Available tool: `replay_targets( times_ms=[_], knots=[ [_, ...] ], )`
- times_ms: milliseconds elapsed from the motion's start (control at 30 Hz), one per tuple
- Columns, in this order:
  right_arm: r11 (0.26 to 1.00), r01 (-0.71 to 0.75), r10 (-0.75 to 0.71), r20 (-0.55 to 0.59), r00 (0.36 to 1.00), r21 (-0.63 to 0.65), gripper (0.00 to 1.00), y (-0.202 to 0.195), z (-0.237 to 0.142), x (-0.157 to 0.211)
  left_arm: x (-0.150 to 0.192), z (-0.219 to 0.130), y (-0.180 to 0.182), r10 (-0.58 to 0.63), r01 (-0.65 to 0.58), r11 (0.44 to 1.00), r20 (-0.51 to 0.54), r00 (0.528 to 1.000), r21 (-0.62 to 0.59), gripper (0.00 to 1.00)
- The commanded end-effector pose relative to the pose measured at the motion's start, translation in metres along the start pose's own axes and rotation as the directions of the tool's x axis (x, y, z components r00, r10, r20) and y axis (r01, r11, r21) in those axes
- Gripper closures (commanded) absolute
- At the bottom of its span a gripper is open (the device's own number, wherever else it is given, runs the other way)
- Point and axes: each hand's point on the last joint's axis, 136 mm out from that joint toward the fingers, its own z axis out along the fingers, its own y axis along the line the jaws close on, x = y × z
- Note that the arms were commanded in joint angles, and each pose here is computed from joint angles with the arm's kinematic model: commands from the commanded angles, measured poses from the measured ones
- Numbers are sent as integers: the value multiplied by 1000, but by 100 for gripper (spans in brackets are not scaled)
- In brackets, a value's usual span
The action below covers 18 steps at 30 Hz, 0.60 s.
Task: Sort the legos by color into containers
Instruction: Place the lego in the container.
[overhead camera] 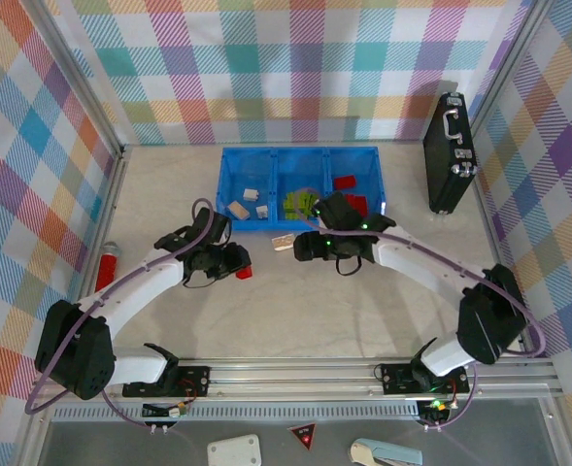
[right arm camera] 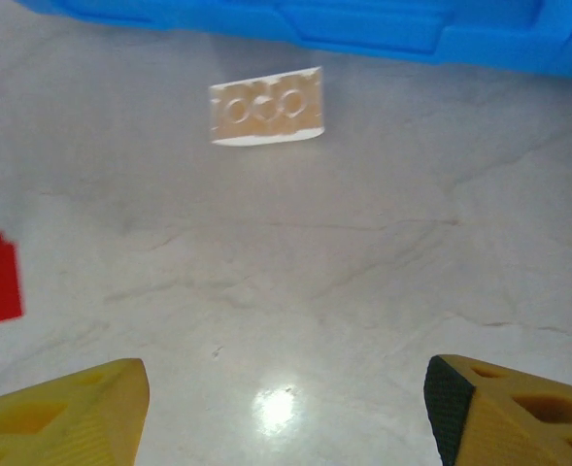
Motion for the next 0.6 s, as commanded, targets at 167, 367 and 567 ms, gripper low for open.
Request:
replay_targets(
  times_ms=[167, 367, 567],
  knots=[
    [952, 66, -4, 203, 979, -300, 23, 50, -39, -25, -30, -23, -99, -99, 85, 935, 24, 995, 346, 68],
    [927, 112, -18, 255, 967, -359, 22, 61, -47, -31, -39, -32, -143, -149, 136, 860, -13, 989, 491, 68],
    [915, 141, -26, 293, 956, -379, 24, 68, -52, -39, -38, -37, -171, -152, 151, 817, -44, 987, 556, 68]
  ],
)
